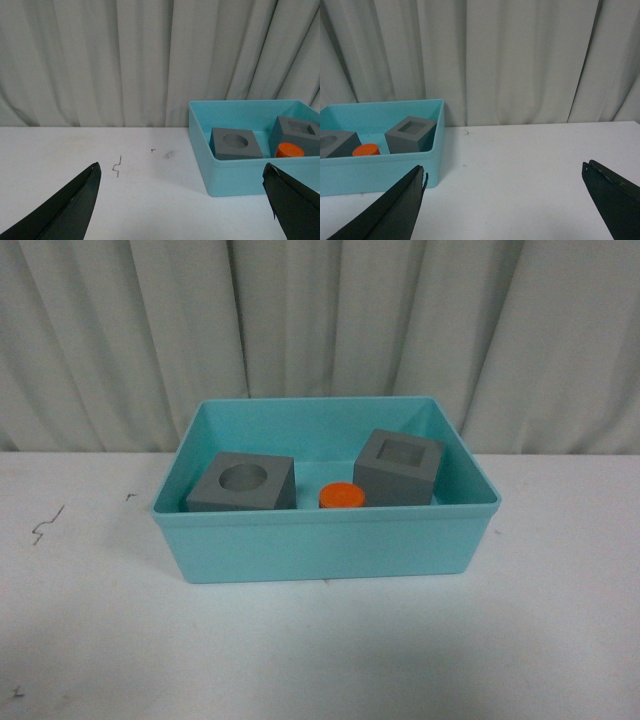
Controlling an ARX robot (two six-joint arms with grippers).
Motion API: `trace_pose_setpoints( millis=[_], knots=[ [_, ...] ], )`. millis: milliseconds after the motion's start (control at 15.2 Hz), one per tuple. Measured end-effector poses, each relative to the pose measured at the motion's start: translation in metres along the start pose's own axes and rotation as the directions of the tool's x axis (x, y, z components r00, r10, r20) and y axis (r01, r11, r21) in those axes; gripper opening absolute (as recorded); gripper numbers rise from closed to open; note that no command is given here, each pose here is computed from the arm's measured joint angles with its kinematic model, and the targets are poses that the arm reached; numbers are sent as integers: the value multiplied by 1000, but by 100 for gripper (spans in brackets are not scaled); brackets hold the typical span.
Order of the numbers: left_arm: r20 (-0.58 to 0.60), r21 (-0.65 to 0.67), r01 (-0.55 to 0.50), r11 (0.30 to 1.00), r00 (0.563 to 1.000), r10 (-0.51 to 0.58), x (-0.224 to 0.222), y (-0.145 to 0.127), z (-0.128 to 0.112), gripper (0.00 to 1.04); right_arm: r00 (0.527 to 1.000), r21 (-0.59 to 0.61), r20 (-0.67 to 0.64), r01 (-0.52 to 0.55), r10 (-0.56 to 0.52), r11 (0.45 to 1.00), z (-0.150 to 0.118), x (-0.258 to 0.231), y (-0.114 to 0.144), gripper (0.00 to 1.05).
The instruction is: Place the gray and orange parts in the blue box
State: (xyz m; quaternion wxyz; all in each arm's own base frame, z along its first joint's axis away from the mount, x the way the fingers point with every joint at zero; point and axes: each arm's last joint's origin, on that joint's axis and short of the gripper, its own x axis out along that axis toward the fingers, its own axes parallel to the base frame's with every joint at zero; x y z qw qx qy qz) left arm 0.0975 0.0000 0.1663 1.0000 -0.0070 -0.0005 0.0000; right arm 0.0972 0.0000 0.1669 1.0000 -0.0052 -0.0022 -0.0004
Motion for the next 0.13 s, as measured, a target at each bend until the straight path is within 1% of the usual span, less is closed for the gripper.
trace_pose_setpoints(
  millis=[131],
  knots=[
    [0,0,0,1000,1000,0,0,0,0,98,1000,0,0,0,0,1000,0,0,0,98]
  ],
)
